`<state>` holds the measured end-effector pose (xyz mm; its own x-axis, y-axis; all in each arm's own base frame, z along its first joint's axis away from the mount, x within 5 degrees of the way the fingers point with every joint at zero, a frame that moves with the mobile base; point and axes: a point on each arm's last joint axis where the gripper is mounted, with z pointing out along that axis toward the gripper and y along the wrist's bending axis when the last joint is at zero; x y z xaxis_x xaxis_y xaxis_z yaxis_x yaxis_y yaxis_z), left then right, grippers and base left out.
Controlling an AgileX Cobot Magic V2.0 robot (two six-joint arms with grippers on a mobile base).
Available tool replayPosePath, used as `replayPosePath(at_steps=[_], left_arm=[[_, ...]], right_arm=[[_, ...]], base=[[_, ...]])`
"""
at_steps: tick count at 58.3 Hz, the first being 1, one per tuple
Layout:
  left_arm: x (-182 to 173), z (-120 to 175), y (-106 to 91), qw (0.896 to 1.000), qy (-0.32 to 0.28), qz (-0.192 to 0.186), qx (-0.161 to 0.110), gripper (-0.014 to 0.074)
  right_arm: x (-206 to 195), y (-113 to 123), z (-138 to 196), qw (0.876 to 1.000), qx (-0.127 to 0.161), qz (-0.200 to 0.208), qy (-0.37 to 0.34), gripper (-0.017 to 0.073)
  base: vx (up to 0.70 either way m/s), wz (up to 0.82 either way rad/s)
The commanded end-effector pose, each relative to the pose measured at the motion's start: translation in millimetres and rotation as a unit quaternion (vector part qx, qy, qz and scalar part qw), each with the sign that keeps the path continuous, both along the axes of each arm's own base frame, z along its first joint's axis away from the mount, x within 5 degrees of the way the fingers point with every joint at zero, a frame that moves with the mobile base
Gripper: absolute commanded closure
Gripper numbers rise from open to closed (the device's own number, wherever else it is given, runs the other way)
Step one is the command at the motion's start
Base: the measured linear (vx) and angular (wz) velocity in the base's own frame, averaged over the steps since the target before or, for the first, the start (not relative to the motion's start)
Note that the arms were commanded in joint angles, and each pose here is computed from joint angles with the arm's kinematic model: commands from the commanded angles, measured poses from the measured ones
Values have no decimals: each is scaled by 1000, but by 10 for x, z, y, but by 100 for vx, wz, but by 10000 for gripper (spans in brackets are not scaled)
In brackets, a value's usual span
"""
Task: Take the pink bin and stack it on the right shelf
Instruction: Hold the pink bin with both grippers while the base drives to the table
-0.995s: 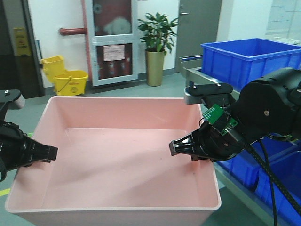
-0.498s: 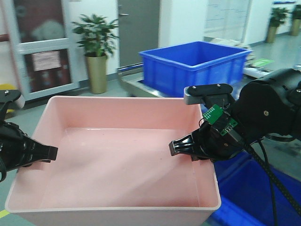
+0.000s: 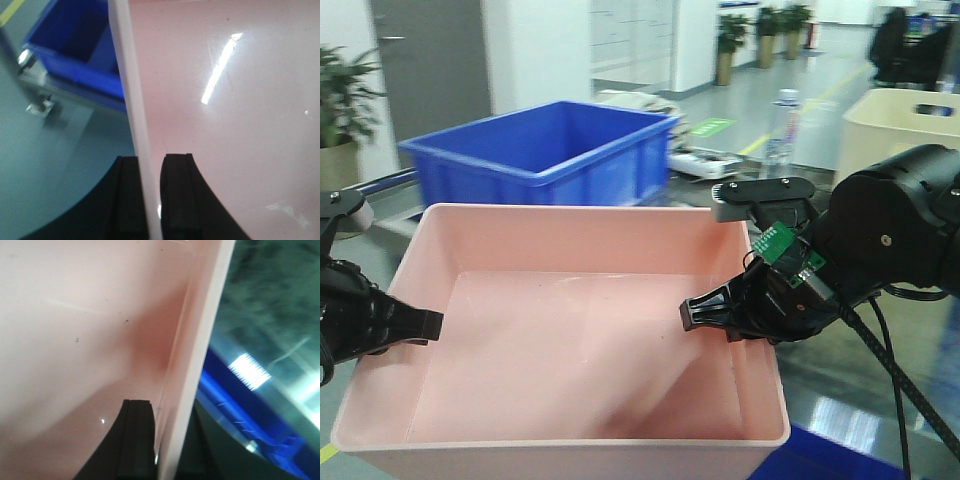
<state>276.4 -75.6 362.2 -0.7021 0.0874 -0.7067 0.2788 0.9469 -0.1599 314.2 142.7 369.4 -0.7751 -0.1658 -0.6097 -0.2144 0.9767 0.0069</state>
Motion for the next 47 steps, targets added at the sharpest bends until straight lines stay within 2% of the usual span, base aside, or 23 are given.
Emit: replayPosePath(at_steps=[1, 47], left_arm=[[-65, 281, -9, 997, -70, -1, -25, 595], [-63, 284, -9, 997, -72, 0, -25, 595]], right_arm=[[-32, -78, 293, 997, -4, 10, -74, 568], [-31, -78, 294, 997, -4, 10, -75, 568]], base=[[34, -67], [27, -75]])
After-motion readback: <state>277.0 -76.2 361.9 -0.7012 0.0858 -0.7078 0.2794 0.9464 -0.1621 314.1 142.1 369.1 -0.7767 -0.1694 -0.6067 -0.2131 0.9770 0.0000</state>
